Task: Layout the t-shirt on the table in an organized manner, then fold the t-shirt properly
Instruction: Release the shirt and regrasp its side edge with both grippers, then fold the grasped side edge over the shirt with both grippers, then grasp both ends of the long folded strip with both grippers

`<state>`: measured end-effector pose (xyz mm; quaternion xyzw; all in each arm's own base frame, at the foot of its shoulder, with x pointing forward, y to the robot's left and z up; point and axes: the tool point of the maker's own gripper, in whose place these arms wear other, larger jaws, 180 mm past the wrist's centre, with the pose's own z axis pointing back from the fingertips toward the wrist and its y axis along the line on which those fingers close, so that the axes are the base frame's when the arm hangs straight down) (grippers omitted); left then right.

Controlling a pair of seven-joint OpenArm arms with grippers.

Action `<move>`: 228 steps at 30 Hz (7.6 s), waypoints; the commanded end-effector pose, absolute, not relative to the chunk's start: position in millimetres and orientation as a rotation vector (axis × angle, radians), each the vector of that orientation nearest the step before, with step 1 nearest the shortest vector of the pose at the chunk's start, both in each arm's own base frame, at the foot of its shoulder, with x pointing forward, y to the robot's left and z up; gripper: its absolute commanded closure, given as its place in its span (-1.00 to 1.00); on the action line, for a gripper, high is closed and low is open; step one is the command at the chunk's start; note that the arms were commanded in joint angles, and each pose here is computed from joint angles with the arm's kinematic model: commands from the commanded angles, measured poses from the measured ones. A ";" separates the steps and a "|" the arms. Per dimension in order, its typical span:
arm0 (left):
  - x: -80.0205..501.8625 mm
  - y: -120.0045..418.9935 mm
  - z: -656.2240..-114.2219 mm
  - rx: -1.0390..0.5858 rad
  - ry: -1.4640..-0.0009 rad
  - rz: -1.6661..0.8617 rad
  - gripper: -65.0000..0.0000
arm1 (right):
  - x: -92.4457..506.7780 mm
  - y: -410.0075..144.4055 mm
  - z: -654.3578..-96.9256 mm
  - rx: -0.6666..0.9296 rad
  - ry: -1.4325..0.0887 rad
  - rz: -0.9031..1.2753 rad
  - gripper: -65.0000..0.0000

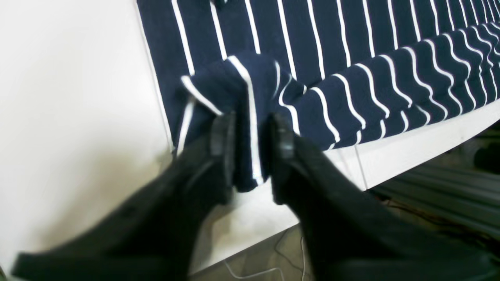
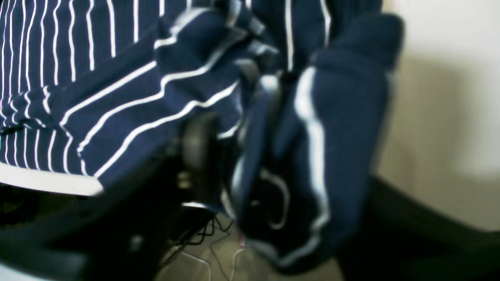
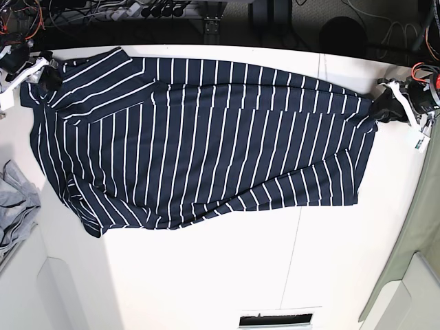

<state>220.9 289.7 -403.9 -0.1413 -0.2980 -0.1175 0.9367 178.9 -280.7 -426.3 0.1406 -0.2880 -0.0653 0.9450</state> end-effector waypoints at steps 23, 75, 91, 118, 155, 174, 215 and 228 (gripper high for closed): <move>311.8 248.3 -318.5 -0.266 -0.925 -0.462 -0.02 | 362.2 -303.4 -366.0 0.190 -0.960 -0.117 -0.03; 369.7 319.5 -367.6 -0.294 -0.737 -0.152 1.00 | 334.1 -248.5 -362.4 0.315 -0.834 0.078 1.00; 346.6 320.3 -389.1 -0.296 -0.677 -0.142 1.00 | 211.0 -308.3 -344.4 0.148 -0.807 -0.014 1.00; 399.9 276.8 -401.6 -0.282 -0.844 -0.090 0.07 | 257.5 -345.3 -364.5 0.132 -0.867 -0.200 -0.20; 409.0 269.4 -452.2 -0.058 -0.690 -0.245 1.00 | 380.2 -275.6 -441.8 0.272 -0.730 -0.069 1.00; 354.1 292.9 -367.5 -0.201 -0.711 -0.469 1.00 | 301.2 -308.0 -380.1 0.177 -0.860 0.001 1.00; 253.3 342.6 -408.2 -0.467 -0.654 0.202 -0.07 | 255.5 -272.7 -352.4 0.305 -0.906 -0.050 1.00; 240.2 316.9 -431.1 -0.592 -0.607 0.316 -0.23 | 242.2 -195.4 -405.9 0.357 -0.738 0.119 1.00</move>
